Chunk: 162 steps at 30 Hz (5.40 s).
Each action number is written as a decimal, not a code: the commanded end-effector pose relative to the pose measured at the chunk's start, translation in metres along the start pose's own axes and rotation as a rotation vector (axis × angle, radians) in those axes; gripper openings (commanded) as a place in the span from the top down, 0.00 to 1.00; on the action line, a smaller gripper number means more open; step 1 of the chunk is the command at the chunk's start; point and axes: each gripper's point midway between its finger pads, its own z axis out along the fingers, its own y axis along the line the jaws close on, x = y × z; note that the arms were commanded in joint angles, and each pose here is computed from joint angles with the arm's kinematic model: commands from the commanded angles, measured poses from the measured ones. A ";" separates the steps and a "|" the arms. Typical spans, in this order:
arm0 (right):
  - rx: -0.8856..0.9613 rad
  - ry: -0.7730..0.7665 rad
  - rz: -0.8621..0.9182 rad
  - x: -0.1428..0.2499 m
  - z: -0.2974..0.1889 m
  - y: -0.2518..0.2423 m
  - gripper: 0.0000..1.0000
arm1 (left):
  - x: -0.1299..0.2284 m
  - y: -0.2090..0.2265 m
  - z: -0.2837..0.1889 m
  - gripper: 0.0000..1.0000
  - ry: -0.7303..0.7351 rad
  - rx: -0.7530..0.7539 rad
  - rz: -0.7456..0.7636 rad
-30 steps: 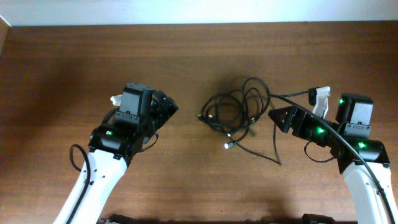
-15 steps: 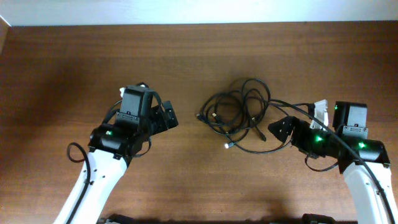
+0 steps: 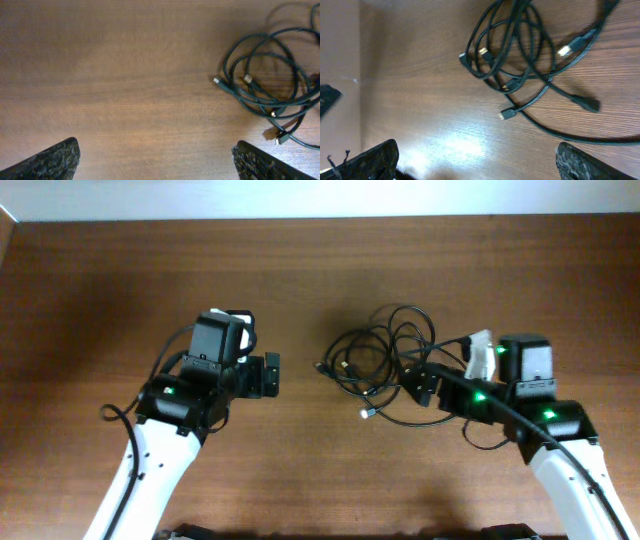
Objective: Untangle cables
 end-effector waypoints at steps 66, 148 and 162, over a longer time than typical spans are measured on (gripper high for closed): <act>0.034 -0.070 -0.044 -0.033 0.124 0.021 0.09 | -0.023 0.022 -0.021 0.01 -0.068 -0.124 0.066; 0.947 -0.886 -0.242 -0.172 -0.259 0.094 0.96 | -0.023 0.022 -0.021 0.01 -0.068 -0.124 0.066; 1.140 -0.148 0.033 -0.166 -0.085 -0.066 0.96 | -0.023 0.022 -0.021 0.01 -0.068 -0.124 0.066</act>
